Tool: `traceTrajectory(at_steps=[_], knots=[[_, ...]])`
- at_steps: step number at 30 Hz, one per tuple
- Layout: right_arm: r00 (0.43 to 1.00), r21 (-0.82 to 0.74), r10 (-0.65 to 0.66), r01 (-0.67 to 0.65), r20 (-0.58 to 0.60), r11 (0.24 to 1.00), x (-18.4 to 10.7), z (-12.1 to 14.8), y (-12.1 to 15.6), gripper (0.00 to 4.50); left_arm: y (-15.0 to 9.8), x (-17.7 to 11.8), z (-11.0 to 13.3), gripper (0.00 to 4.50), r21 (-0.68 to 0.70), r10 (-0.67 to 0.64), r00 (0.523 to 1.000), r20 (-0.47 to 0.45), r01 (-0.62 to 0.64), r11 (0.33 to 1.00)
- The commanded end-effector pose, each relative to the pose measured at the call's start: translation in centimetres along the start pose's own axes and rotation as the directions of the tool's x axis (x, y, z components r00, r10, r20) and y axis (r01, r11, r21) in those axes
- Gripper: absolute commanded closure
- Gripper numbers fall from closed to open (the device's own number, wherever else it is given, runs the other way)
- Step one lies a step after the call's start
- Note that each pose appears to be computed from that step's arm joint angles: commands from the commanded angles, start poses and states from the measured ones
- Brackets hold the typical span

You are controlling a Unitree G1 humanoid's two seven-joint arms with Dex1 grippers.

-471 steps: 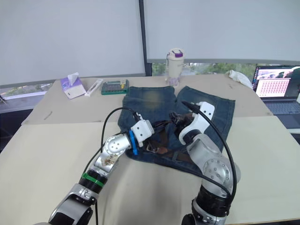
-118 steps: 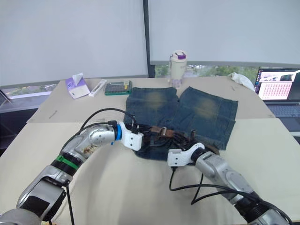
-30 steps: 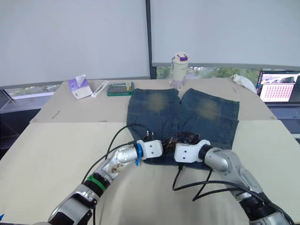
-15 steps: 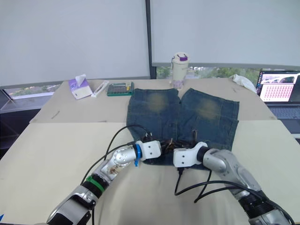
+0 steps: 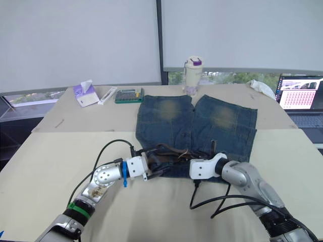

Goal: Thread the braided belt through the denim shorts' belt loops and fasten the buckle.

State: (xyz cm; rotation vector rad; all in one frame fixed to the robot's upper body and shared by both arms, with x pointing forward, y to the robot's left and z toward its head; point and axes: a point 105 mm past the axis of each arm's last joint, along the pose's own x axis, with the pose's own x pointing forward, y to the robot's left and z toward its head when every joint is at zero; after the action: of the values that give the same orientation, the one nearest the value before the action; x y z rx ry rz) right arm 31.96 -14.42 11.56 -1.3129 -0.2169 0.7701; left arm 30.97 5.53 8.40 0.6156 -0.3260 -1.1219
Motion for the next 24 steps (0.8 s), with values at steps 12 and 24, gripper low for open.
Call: traceTrajectory(at_steps=[12,24], knots=[[0.995,-0.065,-0.072,0.068,-0.063,0.996,-5.2,-2.8,-2.0,4.50,-0.3,-0.4,-4.9,0.43,-0.159,0.059,0.965,-0.254,-0.102,0.982],[0.982,-0.145,-0.116,0.094,-0.149,0.985,-12.6,-5.8,-1.3,4.50,-0.9,-1.5,-5.6,0.43,-0.220,0.067,0.953,-0.294,-0.136,0.966]])
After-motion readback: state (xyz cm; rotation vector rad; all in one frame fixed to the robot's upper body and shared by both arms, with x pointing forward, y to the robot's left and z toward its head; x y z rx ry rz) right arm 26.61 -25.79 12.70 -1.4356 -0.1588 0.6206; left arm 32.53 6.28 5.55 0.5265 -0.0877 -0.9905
